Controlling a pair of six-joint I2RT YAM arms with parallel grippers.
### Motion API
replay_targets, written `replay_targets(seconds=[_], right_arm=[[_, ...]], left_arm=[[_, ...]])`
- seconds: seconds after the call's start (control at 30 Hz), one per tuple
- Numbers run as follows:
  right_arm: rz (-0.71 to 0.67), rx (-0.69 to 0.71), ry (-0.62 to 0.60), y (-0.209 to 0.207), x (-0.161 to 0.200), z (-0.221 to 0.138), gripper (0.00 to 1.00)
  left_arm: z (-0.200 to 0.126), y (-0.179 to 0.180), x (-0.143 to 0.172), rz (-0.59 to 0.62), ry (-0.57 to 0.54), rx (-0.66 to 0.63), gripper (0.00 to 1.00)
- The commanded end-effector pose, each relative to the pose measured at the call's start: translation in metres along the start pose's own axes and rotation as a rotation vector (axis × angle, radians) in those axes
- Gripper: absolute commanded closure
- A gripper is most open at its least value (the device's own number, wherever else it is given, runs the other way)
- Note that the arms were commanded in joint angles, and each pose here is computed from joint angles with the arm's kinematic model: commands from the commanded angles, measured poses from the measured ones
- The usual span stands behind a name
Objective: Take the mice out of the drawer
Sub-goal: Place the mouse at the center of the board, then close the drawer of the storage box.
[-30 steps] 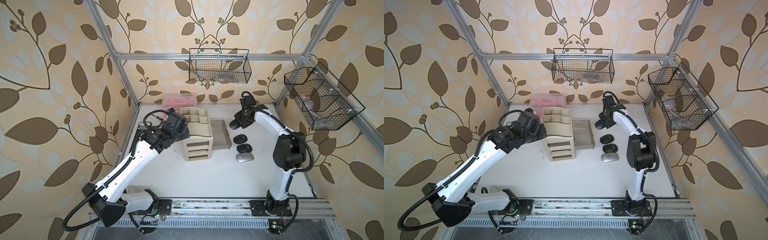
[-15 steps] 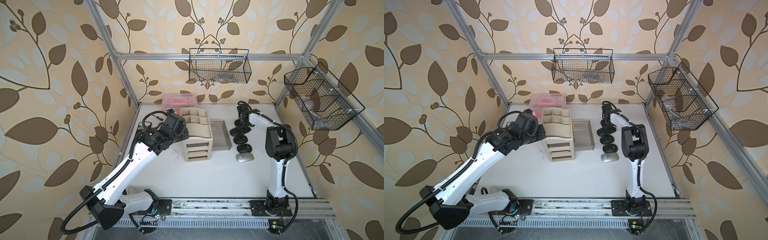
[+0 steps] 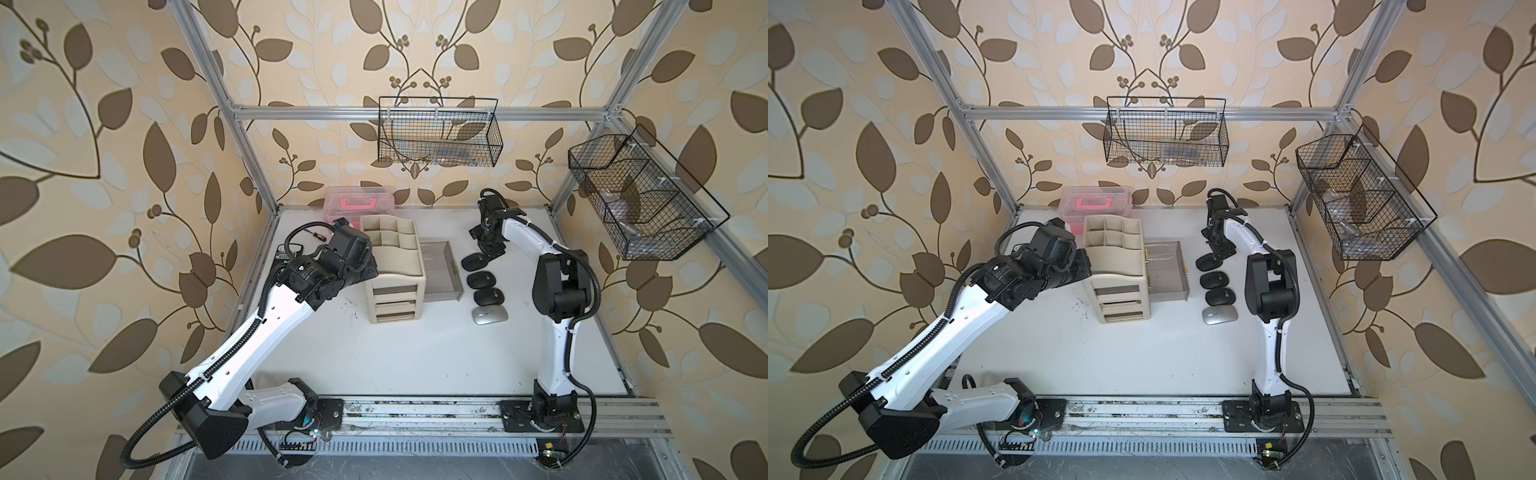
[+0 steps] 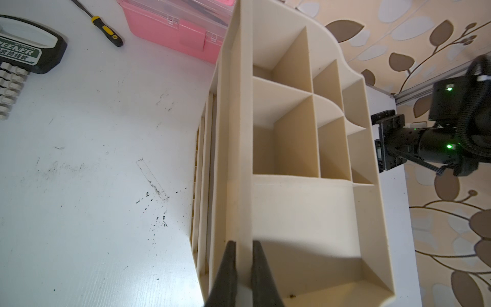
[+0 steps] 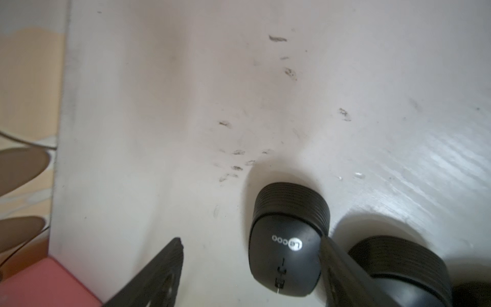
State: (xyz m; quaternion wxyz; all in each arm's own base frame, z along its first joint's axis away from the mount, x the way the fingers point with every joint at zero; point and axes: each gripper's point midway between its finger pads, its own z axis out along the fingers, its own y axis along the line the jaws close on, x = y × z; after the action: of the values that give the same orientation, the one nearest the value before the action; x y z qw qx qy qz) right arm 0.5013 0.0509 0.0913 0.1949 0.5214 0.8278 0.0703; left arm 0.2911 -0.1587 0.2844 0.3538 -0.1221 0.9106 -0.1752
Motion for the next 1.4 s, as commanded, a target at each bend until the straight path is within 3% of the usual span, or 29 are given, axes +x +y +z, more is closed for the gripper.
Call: replay_targets(seconds=[0.0, 0.2, 0.47, 0.7, 0.9, 1.17, 1.27, 1.37], right_arm=[[-0.139, -0.053, -0.023, -0.001, 0.005, -0.046, 0.19], [-0.427, -0.204, 0.113, -0.023, 0.056, -0.07, 0.23], [-0.651, -0.293, 0.285, -0.046, 0.117, -0.073, 0.28], [-0.772, -0.448, 0.388, -0.028, 0.165, -0.095, 0.29], [-0.827, -0.574, 0.473, -0.007, 0.206, -0.107, 0.29], [-0.82, -0.689, 0.529, -0.022, 0.214, -0.111, 0.31], [-0.776, -0.653, 0.462, -0.038, 0.185, -0.109, 0.33], [-0.7, -0.774, 0.459, -0.043, 0.166, -0.134, 0.34]], left_arm=[[-0.016, -0.017, -0.011, -0.006, -0.048, 0.104, 1.0], [-0.015, -0.019, -0.006, 0.022, -0.025, 0.131, 1.0], [-0.009, -0.02, -0.003, 0.027, -0.002, 0.135, 1.0], [-0.006, -0.029, 0.003, 0.033, 0.028, 0.185, 1.0], [-0.003, -0.025, 0.0, 0.031, 0.024, 0.154, 1.0], [0.001, -0.023, 0.0, 0.051, 0.04, 0.135, 1.0], [-0.002, -0.014, -0.003, 0.062, 0.026, 0.094, 1.0], [-0.006, -0.009, -0.004, 0.077, 0.019, 0.077, 1.0]])
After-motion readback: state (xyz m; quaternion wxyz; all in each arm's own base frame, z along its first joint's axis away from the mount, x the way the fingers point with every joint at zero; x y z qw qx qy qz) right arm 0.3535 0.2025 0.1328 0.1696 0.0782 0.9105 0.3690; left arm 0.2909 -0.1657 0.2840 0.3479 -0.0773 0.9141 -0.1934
